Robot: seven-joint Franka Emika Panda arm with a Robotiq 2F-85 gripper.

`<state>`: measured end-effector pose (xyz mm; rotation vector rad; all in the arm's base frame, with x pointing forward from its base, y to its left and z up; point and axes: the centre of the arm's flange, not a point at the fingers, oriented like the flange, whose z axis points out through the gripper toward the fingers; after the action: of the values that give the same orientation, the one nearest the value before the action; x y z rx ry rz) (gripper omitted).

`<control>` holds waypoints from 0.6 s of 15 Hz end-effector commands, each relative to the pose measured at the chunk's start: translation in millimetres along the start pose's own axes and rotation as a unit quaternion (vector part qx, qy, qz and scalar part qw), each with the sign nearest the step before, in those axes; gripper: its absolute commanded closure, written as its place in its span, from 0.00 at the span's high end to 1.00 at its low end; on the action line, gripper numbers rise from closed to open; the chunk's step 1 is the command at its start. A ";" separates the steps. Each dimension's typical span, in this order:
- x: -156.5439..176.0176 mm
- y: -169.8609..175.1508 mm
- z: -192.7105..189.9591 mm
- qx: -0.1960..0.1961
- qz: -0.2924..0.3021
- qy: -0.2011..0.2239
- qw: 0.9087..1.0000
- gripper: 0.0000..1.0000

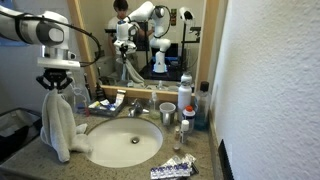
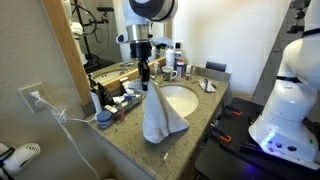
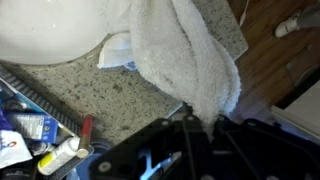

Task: Use the towel to wipe the left side of the counter then hang it on the wall

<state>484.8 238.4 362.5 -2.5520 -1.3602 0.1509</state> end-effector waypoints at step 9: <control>80.9 -5.4 179.7 -0.060 -0.039 0.008 0.997 0.03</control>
<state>481.9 317.3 226.4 -2.5755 -1.5077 0.0501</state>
